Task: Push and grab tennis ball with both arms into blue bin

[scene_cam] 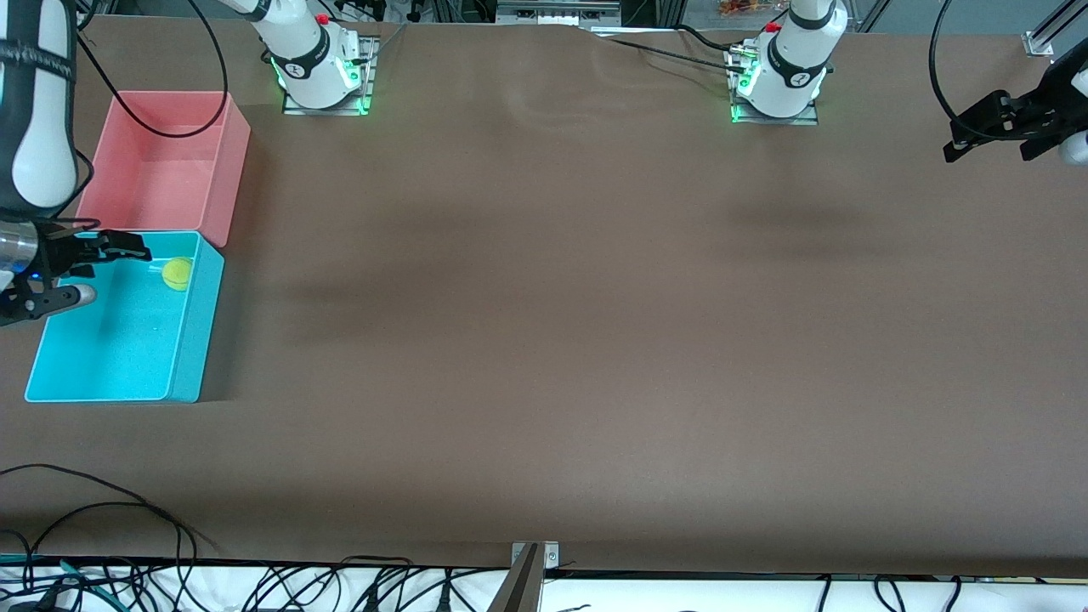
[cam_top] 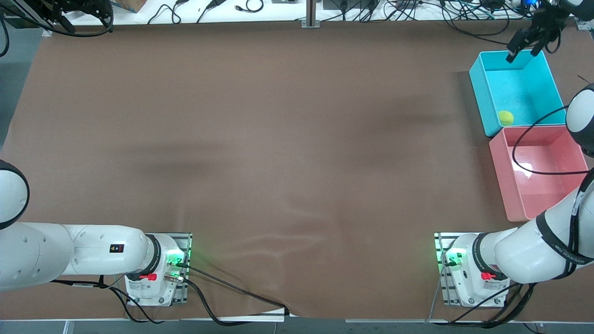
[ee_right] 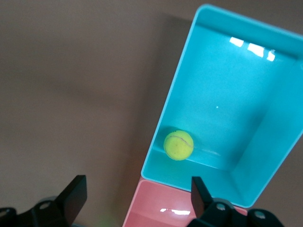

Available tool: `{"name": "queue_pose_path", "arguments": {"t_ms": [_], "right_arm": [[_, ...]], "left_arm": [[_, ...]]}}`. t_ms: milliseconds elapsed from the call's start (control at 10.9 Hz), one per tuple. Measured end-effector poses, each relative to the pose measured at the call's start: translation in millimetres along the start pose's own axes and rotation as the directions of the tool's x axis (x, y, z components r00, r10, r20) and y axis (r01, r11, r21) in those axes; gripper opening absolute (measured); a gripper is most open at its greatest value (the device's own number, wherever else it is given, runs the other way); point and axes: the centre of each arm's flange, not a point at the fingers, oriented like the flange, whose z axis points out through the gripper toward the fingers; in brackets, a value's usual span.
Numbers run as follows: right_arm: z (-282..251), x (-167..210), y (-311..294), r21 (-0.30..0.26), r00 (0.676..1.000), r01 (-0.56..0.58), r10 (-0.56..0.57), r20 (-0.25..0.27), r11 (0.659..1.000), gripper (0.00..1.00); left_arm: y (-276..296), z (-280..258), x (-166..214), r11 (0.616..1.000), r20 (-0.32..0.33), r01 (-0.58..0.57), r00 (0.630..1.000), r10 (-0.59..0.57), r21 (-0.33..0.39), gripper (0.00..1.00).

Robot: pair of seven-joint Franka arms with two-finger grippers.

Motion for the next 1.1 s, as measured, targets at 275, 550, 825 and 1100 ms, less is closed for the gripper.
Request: {"name": "queue_pose_path", "arguments": {"t_ms": [275, 550, 825, 1100], "right_arm": [[-32.9, 10.0, -25.1, -0.026, 0.999, 0.024, -0.025, -0.036, 0.999, 1.00], [-50.6, 16.2, -60.6, -0.054, 0.999, -0.008, 0.006, -0.039, 0.999, 1.00], [-73.3, 11.2, -96.2, -0.032, 0.995, -0.065, 0.062, -0.073, 0.997, 1.00], [-79.0, -20.4, -106.7, -0.069, 0.980, -0.173, 0.165, -0.110, 0.983, 0.96]], "left_arm": [[-0.6, 0.2, 0.2, 1.000, 0.000, 0.001, 1.000, -0.001, 0.000, 1.00], [-0.6, 0.9, 0.7, 1.000, 0.002, 0.001, 1.000, -0.001, 0.000, 1.00], [0.1, 1.2, 1.0, 1.000, 0.002, 0.000, 1.000, 0.000, 0.000, 1.00], [4.9, 0.9, 1.0, 1.000, 0.002, -0.009, 1.000, 0.009, 0.002, 1.00]]}}
